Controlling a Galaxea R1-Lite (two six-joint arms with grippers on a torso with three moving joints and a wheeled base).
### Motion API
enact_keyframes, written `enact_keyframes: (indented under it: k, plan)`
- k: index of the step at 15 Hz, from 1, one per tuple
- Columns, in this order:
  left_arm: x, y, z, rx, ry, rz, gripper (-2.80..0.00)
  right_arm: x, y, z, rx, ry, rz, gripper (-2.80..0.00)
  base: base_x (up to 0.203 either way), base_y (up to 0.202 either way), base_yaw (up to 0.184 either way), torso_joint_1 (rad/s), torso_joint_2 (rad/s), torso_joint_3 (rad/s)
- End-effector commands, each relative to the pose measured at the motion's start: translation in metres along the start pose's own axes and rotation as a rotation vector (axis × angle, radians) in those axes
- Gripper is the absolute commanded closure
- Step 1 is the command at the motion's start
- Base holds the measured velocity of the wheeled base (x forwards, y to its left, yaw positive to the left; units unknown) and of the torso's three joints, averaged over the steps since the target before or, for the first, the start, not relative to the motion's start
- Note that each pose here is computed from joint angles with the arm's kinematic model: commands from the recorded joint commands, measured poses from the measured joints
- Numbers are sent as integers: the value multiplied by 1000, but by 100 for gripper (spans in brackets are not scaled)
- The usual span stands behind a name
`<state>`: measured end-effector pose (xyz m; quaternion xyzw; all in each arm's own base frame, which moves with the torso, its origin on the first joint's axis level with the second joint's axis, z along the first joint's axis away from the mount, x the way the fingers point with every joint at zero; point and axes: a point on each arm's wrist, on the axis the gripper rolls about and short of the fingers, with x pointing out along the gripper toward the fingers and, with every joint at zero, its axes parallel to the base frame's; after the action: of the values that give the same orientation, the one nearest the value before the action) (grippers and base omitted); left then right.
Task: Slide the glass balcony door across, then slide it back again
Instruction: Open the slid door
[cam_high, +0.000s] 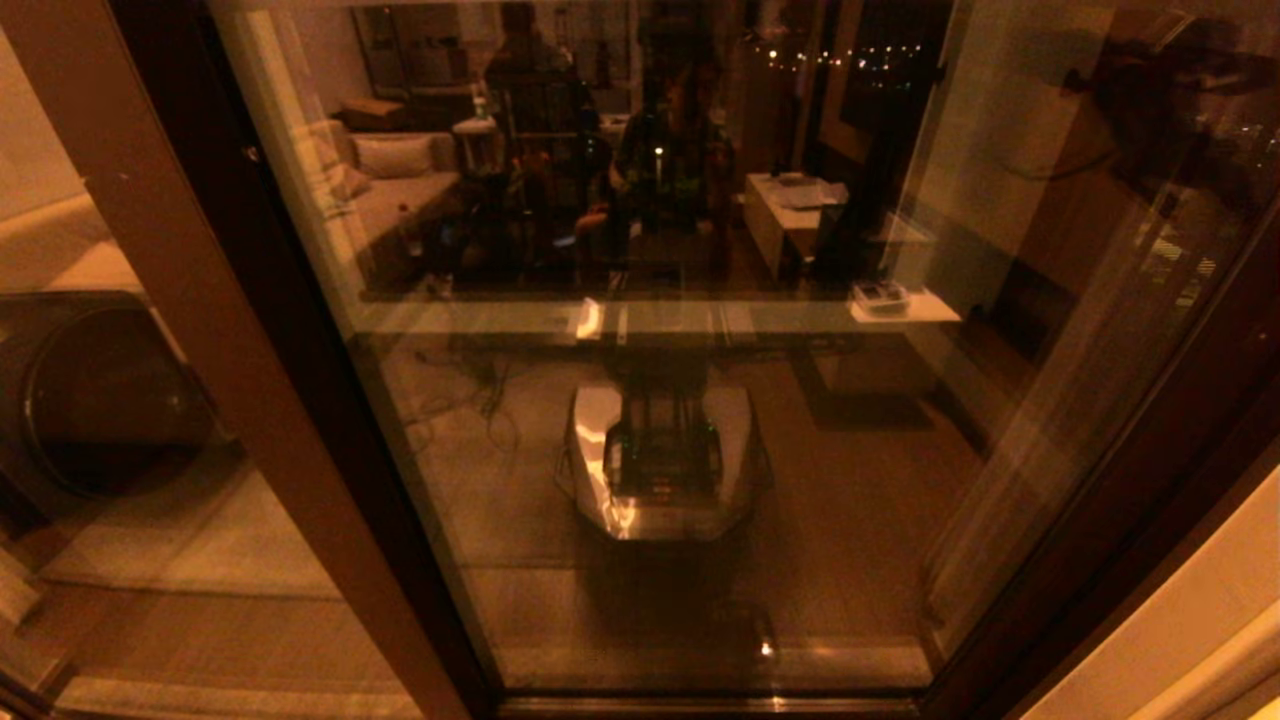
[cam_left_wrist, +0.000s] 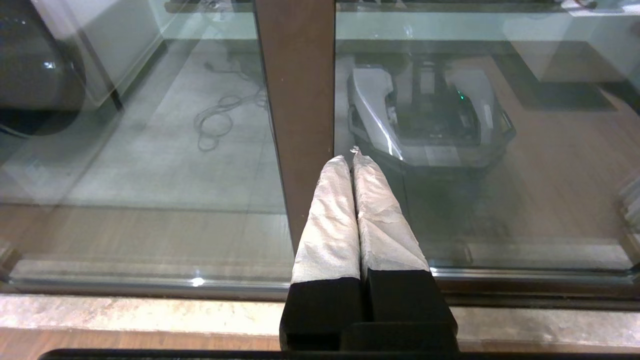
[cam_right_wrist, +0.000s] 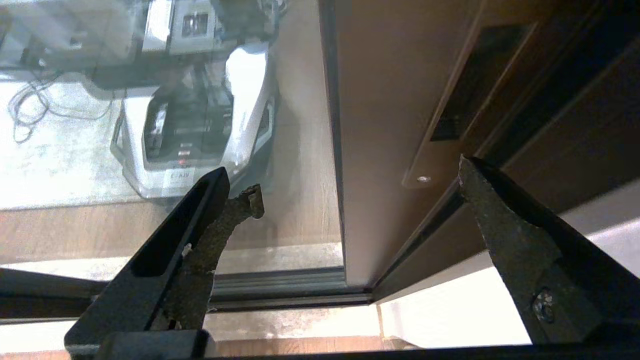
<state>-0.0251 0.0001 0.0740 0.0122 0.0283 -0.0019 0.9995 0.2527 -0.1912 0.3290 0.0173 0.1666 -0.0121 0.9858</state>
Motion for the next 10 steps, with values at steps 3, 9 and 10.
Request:
enact_keyframes:
  k: [3, 9, 10]
  plan:
    - [0, 0, 0, 0, 1, 0, 0, 16, -1, -2, 4, 16, 28, -280, 0, 0, 0, 0, 0, 0]
    - [0, 0, 0, 0, 0, 0, 0, 21, -4, -1, 5, 16, 29, -280, 0, 0, 0, 0, 0, 0]
    - [0, 0, 0, 0, 0, 0, 0, 22, -4, -1, 6, 16, 29, -280, 0, 0, 0, 0, 0, 0]
